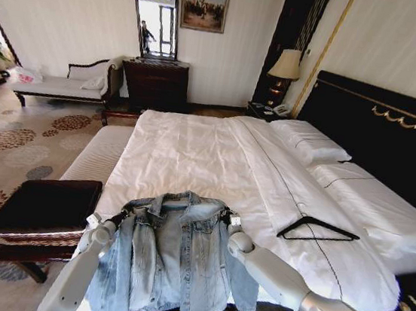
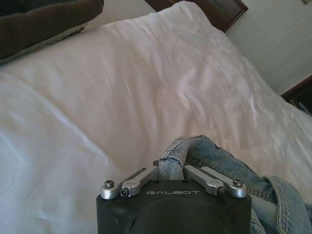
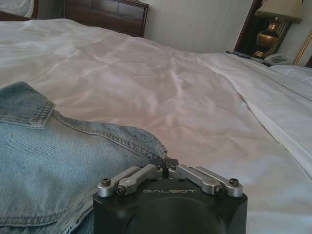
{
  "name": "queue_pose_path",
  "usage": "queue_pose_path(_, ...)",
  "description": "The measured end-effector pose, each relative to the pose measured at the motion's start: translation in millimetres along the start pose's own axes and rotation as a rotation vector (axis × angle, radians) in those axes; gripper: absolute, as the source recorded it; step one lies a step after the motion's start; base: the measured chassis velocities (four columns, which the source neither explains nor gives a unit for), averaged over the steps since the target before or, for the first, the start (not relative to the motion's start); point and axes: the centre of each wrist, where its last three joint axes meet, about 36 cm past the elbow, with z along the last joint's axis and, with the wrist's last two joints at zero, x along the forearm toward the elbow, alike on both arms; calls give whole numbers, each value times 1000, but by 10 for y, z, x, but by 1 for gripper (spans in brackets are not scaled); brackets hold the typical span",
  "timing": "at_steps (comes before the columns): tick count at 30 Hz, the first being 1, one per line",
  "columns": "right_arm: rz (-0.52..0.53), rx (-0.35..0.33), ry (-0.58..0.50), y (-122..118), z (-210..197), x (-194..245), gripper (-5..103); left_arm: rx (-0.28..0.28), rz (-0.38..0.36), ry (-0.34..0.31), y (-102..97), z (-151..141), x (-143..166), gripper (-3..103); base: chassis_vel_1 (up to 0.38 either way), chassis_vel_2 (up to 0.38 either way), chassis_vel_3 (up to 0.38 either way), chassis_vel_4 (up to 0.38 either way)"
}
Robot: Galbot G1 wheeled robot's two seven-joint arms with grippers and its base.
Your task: Pick up the clothes from the bed and hang them on the clothes hanger.
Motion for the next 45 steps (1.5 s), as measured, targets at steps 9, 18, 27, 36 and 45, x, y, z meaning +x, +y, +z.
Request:
queue_pose_path(9, 20, -55, -64, -61, -232, 166, 21, -12, -35, -5, -75, -108, 318, 28, 0, 0, 0, 0)
queue_pose_path(18, -71, -293, -183, -167, -721, 979, 54, -15, 120, -113, -292, -96, 1503, 60, 0, 0, 0, 0)
queue_pose_path(27, -75, -289, -57, 73, -431, 1488, 86, 71, 123, -45, -459, 201, 1790, 93, 0, 0, 0, 0)
queue_pose_path(36, -195, -288, -45, 307, -237, 1854, 100, -110, 109, -262, -477, 152, 2016, 100, 0, 0, 0, 0)
queue_pose_path(45, -271, -304, -156, 326, -169, 1641, 100, -198, 154, -440, -599, -383, 2371, 100, 0, 0, 0, 0)
